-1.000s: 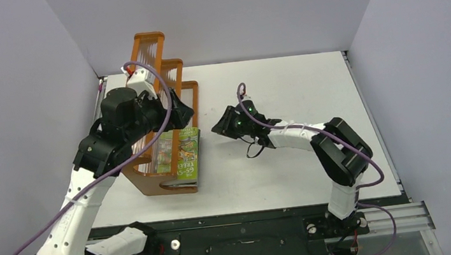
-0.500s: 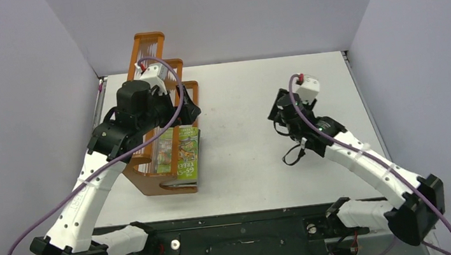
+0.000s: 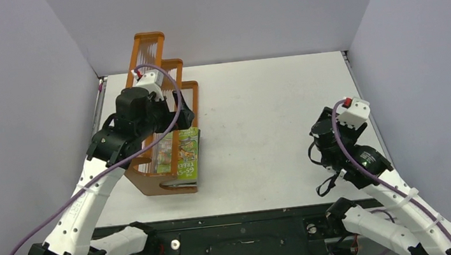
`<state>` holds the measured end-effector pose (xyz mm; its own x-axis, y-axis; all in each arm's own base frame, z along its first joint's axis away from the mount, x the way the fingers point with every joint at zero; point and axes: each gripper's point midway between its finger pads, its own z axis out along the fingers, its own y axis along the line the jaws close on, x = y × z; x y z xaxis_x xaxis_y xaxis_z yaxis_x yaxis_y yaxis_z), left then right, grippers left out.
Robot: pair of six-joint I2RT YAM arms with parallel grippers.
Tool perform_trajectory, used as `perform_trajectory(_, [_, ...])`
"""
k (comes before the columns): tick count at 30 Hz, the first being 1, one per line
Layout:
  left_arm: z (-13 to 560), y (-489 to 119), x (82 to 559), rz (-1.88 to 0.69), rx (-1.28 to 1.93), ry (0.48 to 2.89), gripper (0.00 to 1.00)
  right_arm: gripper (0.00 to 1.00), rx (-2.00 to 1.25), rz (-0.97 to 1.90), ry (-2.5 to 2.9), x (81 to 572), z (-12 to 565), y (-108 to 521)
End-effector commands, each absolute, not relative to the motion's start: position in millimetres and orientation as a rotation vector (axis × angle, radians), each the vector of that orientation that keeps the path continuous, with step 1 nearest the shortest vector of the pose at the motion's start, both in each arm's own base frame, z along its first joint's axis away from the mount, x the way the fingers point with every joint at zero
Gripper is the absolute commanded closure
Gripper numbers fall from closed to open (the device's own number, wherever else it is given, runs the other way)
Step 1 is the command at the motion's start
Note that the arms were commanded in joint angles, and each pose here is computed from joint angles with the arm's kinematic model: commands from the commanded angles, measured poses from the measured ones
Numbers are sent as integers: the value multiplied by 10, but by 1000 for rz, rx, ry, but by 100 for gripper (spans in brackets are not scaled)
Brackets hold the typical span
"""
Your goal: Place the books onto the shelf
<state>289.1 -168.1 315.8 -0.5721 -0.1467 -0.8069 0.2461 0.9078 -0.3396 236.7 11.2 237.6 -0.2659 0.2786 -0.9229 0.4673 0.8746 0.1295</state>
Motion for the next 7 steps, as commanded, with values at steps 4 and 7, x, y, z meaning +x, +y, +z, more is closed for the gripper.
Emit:
perform_trajectory(4, [3278, -1599, 2959, -502, 26, 2046, 4, 39, 595, -294, 1850, 2284, 2320, -58])
perform_trajectory(7, [3283, -1589, 2969, -500, 16, 2035, 4, 39, 600, -291, 1845, 2291, 2315, -56])
